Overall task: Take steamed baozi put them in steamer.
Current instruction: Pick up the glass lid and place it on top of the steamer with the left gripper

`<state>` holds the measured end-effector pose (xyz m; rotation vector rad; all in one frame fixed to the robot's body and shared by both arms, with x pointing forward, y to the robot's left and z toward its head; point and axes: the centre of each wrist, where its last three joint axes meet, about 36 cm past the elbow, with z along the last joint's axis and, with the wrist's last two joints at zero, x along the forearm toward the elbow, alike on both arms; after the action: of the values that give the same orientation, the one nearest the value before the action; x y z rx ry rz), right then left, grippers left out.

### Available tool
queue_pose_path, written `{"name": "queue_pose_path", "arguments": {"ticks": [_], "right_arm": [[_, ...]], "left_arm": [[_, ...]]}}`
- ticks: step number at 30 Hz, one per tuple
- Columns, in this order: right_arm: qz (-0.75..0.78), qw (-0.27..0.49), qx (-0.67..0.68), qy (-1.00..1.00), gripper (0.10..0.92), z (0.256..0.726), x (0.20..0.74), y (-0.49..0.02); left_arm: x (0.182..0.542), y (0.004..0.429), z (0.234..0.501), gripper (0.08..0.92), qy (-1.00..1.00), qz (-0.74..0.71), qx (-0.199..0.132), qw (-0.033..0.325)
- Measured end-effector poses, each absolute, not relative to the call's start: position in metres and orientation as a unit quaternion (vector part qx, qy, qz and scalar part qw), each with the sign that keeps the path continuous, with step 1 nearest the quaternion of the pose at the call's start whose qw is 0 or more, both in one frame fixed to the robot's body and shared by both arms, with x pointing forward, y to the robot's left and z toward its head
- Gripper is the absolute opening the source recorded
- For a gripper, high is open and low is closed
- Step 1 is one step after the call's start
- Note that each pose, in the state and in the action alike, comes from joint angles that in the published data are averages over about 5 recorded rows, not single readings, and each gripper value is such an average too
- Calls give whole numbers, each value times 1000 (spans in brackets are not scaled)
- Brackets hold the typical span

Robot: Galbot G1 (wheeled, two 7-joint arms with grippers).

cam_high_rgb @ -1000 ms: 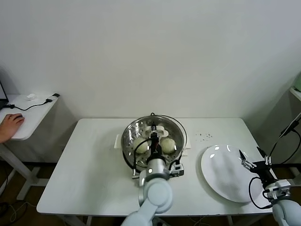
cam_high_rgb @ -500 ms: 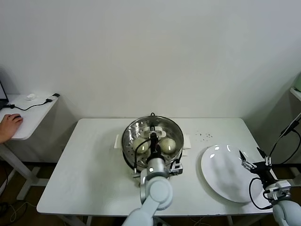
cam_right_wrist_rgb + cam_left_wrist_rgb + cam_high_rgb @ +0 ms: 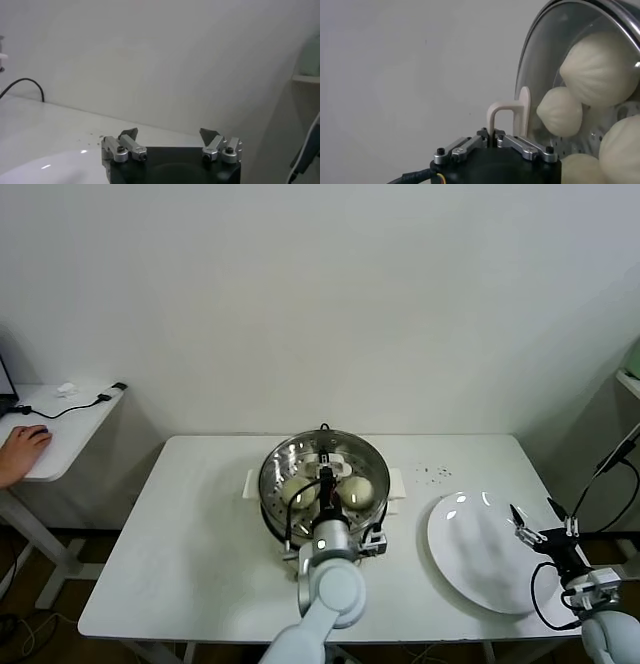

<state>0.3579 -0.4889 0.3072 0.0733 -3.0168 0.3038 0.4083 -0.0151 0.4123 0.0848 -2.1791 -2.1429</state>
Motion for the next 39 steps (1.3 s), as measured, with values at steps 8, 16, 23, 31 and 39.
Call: {"name": "queue_pose_path", "arguments": {"ticks": [8, 16, 23, 31, 39], "right_arm": [[98, 54, 24, -993, 823, 306, 358, -489], [98, 55, 22, -993, 823, 306, 358, -492], [99, 57, 22, -993, 823, 305, 358, -493], [98, 58, 21, -993, 823, 305, 360, -494], [102, 63, 16, -993, 823, 311, 363, -495]], "left_arm": [[406, -16, 409, 143, -710, -703, 24, 40], [403, -15, 412, 252, -713, -699, 14, 45], [396, -10, 418, 459, -717, -695, 8, 44], [383, 4, 429, 683, -725, -688, 3, 42], [362, 27, 442, 821, -743, -668, -13, 41]]}}
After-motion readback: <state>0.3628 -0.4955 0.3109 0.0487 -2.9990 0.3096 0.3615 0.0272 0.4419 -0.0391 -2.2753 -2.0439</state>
